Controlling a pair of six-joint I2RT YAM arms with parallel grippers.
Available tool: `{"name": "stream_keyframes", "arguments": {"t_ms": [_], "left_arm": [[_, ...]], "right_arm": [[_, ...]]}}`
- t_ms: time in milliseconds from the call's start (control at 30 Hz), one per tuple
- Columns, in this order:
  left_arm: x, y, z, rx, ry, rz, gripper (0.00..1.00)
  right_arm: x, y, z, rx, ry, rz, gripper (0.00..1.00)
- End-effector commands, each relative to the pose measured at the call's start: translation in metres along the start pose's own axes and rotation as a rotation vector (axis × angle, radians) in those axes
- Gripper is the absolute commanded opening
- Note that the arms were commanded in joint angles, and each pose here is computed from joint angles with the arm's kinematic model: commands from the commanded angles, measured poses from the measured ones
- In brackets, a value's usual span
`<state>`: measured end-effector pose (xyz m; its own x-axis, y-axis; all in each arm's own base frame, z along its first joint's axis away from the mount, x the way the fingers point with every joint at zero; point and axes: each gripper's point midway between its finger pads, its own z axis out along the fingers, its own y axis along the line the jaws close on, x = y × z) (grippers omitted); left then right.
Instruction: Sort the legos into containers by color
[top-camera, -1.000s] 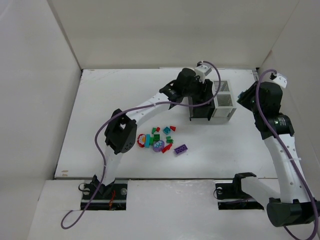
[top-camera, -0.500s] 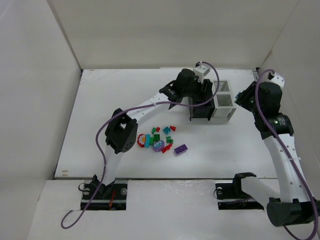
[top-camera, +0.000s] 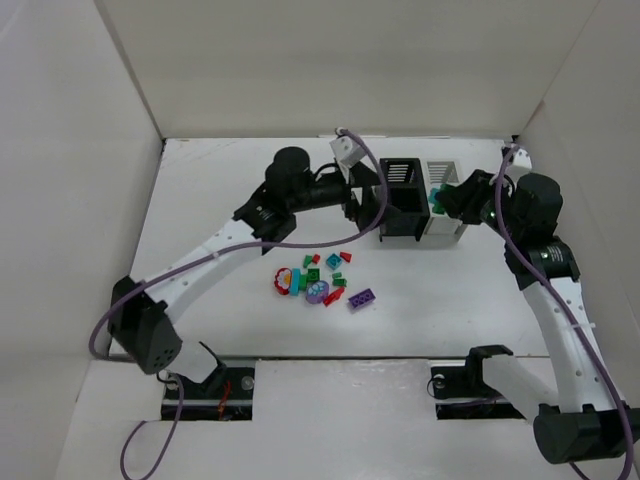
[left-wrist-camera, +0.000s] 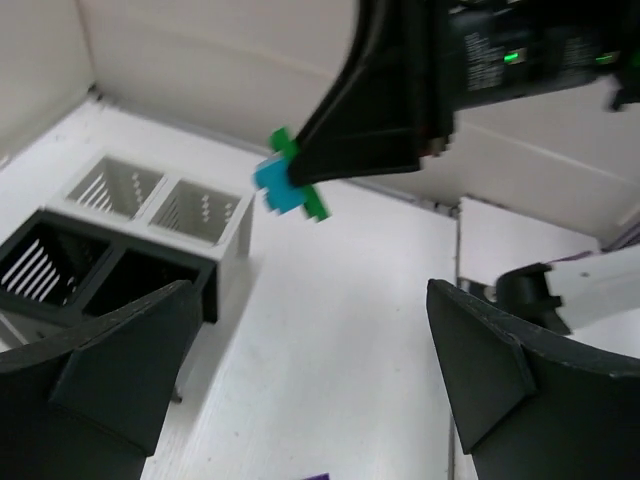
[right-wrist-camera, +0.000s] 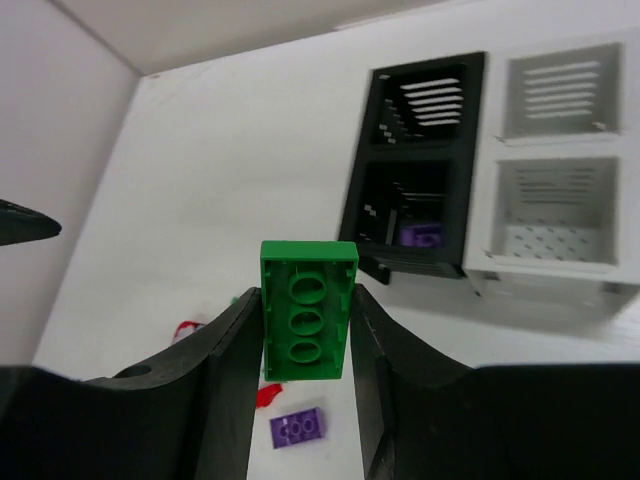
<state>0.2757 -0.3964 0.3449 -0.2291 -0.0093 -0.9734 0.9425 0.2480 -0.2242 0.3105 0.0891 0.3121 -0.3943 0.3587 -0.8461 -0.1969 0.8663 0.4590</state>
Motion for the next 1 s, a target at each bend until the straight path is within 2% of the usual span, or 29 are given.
{"name": "stream_keyframes", "arguments": {"t_ms": [0, 200, 300, 500, 533, 700, 800, 967], "left_arm": [[-0.023, -0.047, -0.024, 0.188, -0.113, 0.054, 1.0], [-0.004, -0.057, -0.035, 0.215, -0.102, -0.02, 1.0], [-0.005, -0.06, -0.037, 0.222, -0.12, -0.033, 1.0], [-0.009, -0.054, -0.044, 0.204, -0.172, -0.053, 1.0], [-0.012, -0.063, -0.046, 0.247, -0.179, -0.043, 1.0], [-0.02, -0.065, -0.051, 0.294, -0.209, -0.025, 1.0], [-0.019, -0.064, -0.046, 0.313, -0.19, -0.011, 0.94], [-0.006, -0.054, -0.035, 0.307, -0.142, -0.036, 0.86]], "right_arm": [[-0.024, 0.053, -0.013, -0.292, -0.101, -0.073, 0.29], [-0.008, 0.094, -0.03, -0.582, -0.052, -0.064, 0.29], [-0.003, 0.104, -0.036, -0.666, -0.033, -0.052, 0.29], [0.0, 0.119, -0.052, -0.779, -0.036, -0.049, 0.29], [0.0, 0.121, -0.054, -0.79, -0.035, -0.057, 0.29], [0.014, 0.129, -0.049, -0.857, 0.058, -0.052, 0.29], [0.02, 0.138, -0.047, -0.891, 0.087, -0.057, 0.29], [0.015, 0.146, -0.045, -0.894, 0.061, -0.075, 0.28]]}}
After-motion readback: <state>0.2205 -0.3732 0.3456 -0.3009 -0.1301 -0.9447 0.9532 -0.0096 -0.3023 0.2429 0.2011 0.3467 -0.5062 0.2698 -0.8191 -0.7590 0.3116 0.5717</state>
